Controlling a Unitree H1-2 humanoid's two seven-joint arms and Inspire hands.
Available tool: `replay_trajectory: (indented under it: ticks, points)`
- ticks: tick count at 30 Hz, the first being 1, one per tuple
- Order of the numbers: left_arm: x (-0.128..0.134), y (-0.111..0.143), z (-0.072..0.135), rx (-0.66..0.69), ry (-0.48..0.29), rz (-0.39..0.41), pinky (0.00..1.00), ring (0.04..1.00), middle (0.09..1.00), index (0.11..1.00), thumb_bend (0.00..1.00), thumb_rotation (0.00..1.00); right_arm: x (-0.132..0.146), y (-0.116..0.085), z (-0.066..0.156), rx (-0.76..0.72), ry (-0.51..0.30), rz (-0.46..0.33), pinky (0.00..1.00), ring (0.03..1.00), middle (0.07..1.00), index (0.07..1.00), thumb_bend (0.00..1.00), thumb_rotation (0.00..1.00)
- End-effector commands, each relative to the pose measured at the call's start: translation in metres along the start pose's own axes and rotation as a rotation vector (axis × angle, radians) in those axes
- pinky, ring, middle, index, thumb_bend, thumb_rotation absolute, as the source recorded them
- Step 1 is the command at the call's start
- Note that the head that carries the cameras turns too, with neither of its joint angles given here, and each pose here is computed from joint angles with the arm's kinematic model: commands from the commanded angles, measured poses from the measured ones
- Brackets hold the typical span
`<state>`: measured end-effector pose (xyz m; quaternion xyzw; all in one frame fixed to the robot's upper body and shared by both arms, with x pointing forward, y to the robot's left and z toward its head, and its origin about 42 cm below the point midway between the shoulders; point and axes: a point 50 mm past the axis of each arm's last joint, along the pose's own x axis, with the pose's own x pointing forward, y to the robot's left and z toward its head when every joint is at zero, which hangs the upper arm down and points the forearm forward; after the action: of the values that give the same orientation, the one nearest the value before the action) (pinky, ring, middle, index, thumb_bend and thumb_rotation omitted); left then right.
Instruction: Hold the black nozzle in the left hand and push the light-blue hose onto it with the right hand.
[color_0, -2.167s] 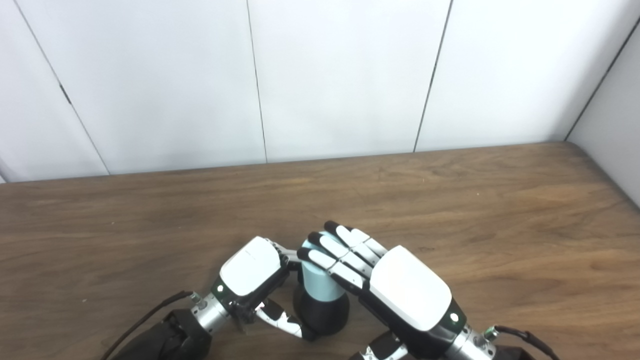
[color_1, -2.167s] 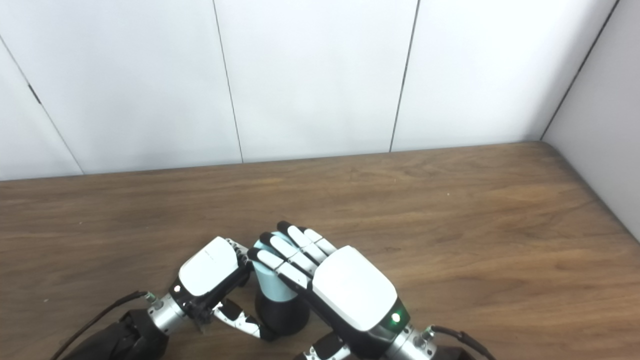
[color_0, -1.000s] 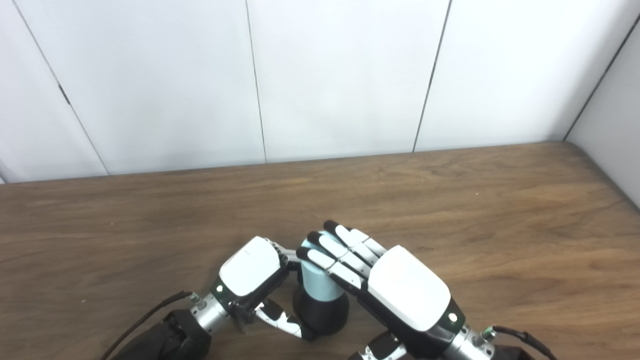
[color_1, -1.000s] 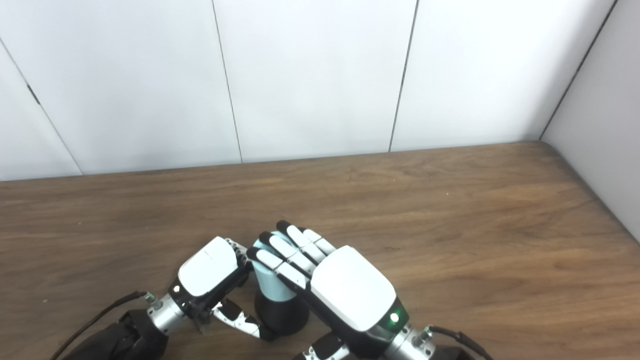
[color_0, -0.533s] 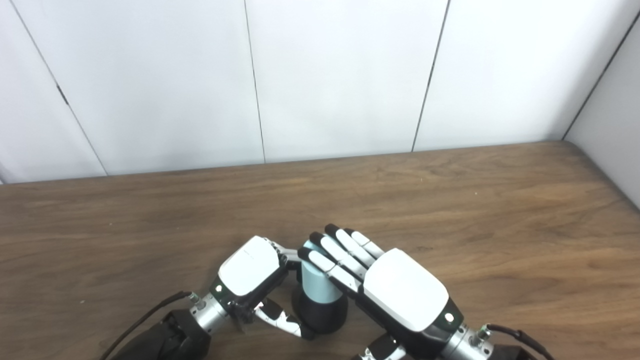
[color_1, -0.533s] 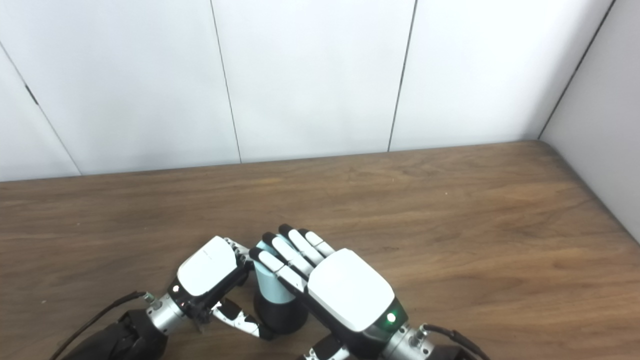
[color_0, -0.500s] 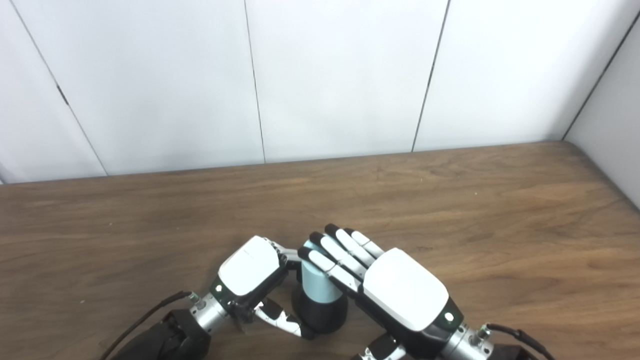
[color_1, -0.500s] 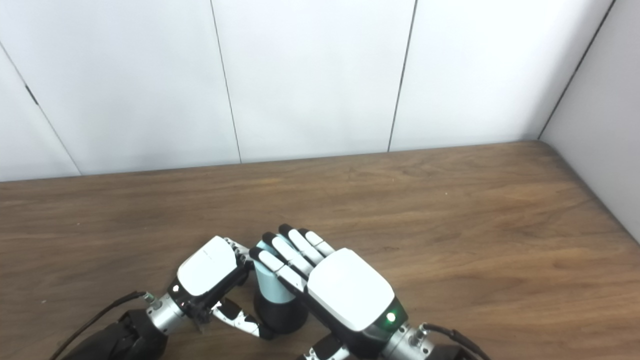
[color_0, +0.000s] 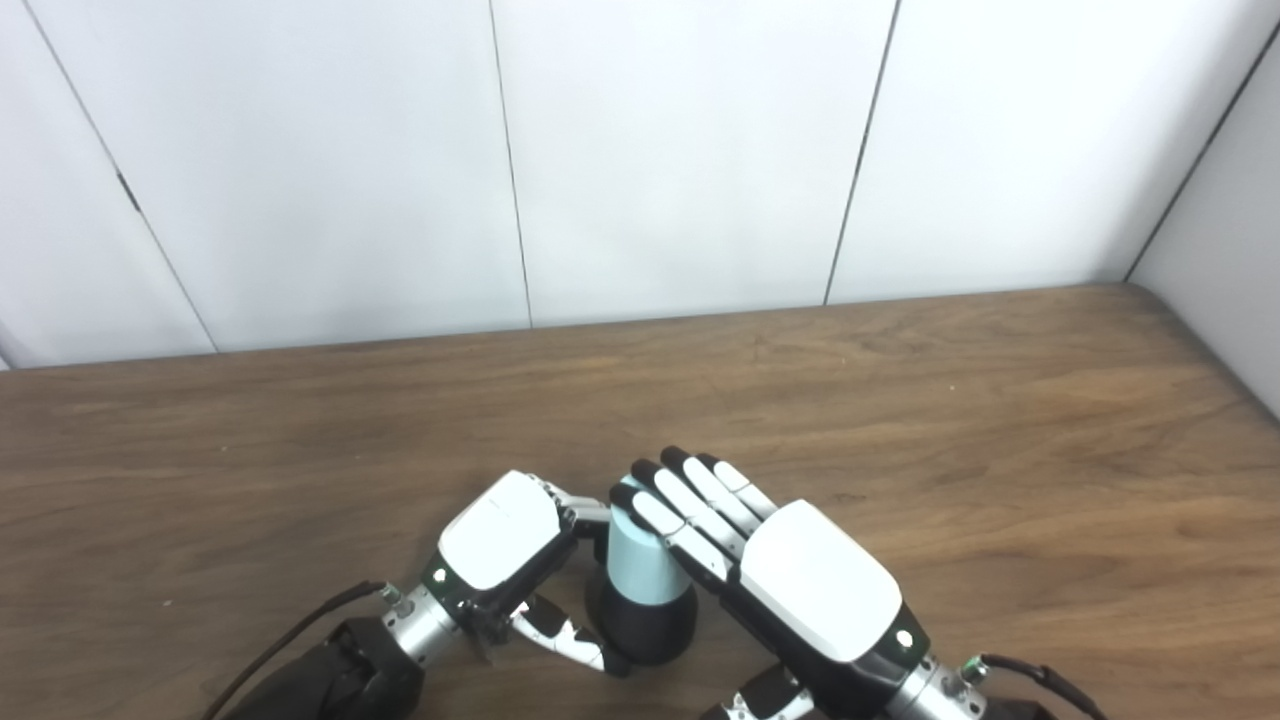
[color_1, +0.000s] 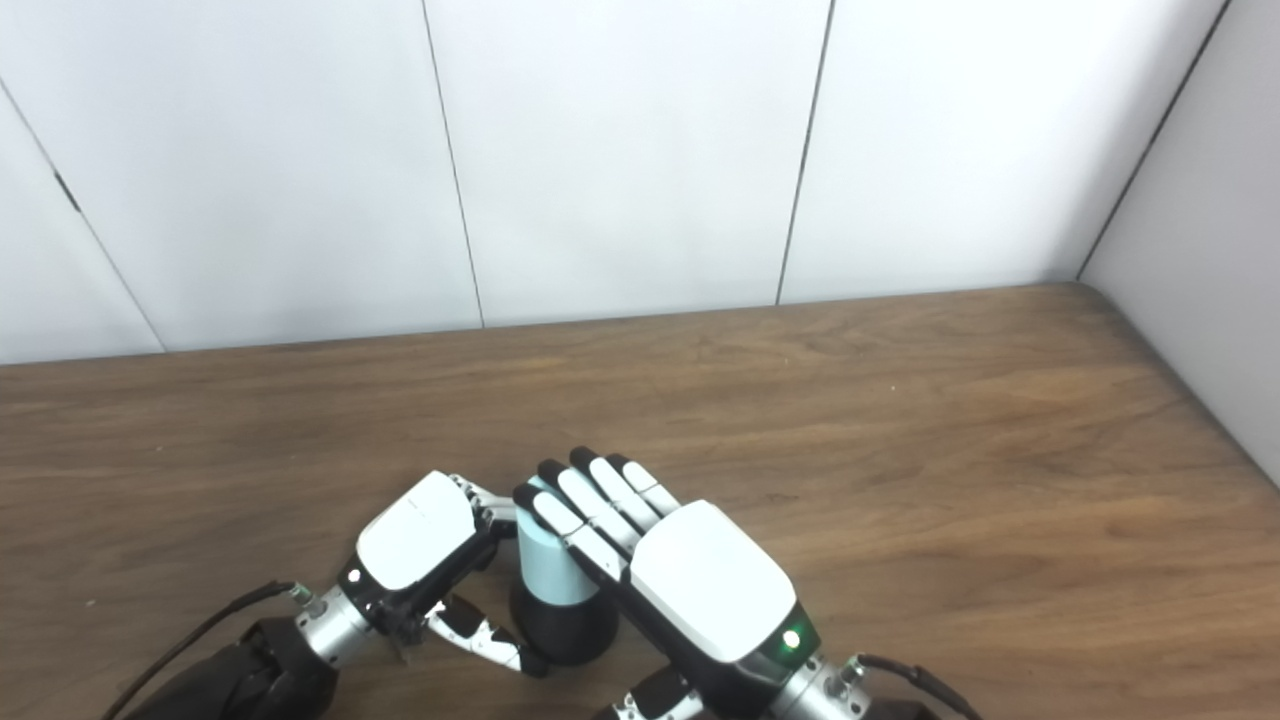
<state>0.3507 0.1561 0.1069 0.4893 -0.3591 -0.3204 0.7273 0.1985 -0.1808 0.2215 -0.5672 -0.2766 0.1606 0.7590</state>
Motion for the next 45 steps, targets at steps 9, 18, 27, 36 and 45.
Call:
replay_trajectory:
  ticks: [9,18,27,36,45]
  points:
    - [-0.022,-0.062,0.028,-0.138,0.057,-0.092,0.15,0.204,0.472,0.481,0.52,0.00,0.020,-0.019,-0.006,0.008,-0.169,-0.468,0.97,1.000,1.000,0.998,0.87,0.88]
    - [-0.022,-0.063,0.028,-0.143,0.058,-0.092,0.15,0.213,0.472,0.481,0.52,0.00,0.022,-0.015,-0.012,0.031,-0.182,-0.508,1.00,1.000,1.000,1.000,0.89,0.90]
    - [-0.021,-0.063,0.024,-0.143,0.072,-0.091,0.15,0.201,0.472,0.481,0.52,0.00,0.008,-0.002,-0.036,0.224,-0.089,-0.558,1.00,1.000,1.000,1.000,0.86,0.91]
    - [-0.026,-0.061,0.013,-0.116,0.103,-0.080,0.11,0.162,0.471,0.479,0.53,0.00,-0.024,0.043,-0.088,0.776,0.340,-0.699,0.89,0.971,0.987,0.960,0.59,0.76]
    - [-0.026,-0.059,0.007,-0.110,0.121,-0.082,0.13,0.180,0.471,0.481,0.52,0.00,-0.035,0.060,-0.110,1.017,0.525,-0.720,0.80,0.876,0.890,0.866,0.23,0.27]
